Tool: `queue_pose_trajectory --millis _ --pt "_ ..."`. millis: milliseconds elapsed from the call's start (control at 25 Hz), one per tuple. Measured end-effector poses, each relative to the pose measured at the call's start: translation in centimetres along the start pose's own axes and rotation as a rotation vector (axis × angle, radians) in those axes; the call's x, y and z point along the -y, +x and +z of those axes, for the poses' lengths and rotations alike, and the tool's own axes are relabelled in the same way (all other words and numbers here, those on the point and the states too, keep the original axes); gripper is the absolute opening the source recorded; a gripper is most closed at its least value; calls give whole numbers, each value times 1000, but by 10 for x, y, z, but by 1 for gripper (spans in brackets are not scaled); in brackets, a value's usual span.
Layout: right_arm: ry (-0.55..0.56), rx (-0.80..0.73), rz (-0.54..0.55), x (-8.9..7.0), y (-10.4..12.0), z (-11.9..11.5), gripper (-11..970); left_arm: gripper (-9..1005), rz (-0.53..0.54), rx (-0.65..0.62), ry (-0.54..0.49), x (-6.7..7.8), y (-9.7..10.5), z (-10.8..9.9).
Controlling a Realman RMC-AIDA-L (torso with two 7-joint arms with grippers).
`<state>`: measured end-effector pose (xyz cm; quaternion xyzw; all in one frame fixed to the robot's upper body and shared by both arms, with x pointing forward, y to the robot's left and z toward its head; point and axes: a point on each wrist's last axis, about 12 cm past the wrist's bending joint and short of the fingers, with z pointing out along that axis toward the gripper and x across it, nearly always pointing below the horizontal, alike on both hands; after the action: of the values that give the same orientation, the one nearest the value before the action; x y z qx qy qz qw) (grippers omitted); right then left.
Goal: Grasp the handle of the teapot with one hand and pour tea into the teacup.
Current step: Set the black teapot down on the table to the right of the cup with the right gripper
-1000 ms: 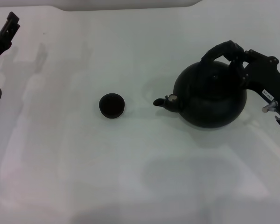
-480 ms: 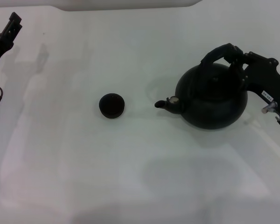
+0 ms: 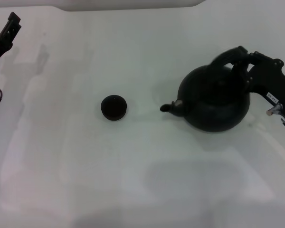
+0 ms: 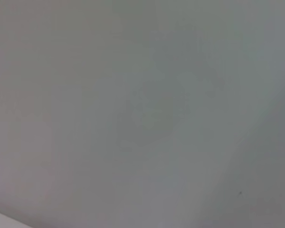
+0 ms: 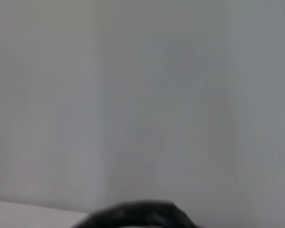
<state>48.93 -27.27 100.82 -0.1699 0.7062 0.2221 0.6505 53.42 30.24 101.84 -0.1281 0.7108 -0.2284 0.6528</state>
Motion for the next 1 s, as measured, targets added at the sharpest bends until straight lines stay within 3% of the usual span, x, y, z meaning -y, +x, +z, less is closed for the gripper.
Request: queue_pose_trajectory --millis 40,240,920,1000 --pt "4 -2 3 1 0 0 142 862 -1 0 -1 0 0 0" --pt "13 -9 7 2 1 0 348 862 -5 1 -1 0 0 -1" --pt "-1 24 109 -3 2 -13 648 861 -7 -3 6 0 2 -3" --pt "2 33 117 -4 3 -18 736 861 -7 -6 9 1 3 -3"
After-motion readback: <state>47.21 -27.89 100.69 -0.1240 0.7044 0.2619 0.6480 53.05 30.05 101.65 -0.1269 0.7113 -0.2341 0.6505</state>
